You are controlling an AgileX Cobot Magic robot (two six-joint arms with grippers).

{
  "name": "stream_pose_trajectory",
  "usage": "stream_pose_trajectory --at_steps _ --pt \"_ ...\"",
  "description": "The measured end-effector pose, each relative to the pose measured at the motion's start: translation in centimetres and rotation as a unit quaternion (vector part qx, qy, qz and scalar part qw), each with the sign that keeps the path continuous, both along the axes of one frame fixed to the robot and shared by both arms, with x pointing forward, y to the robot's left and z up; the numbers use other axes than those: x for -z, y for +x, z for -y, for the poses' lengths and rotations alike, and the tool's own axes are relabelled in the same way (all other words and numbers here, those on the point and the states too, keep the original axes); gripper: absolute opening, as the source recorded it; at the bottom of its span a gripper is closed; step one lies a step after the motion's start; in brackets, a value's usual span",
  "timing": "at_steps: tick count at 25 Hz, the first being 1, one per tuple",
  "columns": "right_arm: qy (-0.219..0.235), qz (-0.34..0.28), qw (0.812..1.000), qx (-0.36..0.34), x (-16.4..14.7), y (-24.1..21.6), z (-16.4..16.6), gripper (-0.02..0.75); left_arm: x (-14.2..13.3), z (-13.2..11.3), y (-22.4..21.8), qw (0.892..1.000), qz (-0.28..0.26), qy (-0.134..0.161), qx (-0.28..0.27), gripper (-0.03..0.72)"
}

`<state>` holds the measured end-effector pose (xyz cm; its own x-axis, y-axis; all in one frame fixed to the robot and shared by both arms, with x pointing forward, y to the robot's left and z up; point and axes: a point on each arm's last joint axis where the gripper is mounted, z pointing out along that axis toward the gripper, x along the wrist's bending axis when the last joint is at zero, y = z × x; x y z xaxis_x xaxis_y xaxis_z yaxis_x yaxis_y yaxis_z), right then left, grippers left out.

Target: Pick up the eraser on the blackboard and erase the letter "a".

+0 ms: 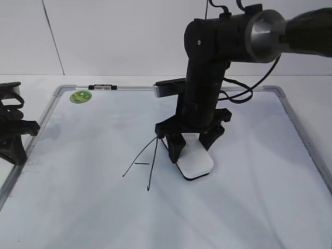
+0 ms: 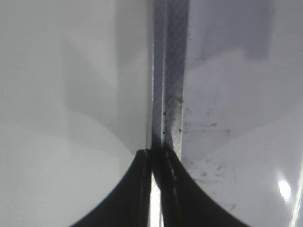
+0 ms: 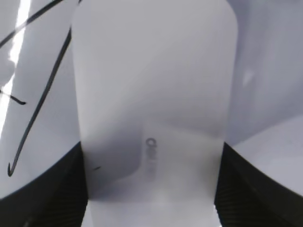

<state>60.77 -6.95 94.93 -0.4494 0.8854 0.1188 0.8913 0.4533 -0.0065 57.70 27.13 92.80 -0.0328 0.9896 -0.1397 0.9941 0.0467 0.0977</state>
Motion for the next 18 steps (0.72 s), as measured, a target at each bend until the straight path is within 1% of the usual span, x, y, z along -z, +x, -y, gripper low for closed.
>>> stream_pose_trajectory --at_steps 9,14,18 --pt "0.020 -0.008 1.000 0.002 -1.0 -0.8 -0.4 0.557 0.0 0.0 0.0 1.000 0.000 0.000 0.000 0.014" --pt "0.034 0.025 0.999 -0.003 -4.1 -1.4 -0.2 0.557 0.0 0.0 0.0 1.000 0.000 0.000 0.000 0.014" --pt "0.020 0.054 0.998 -0.009 -5.7 -1.6 0.5 0.557 0.0 0.0 0.0 1.000 0.000 0.000 0.000 0.014"
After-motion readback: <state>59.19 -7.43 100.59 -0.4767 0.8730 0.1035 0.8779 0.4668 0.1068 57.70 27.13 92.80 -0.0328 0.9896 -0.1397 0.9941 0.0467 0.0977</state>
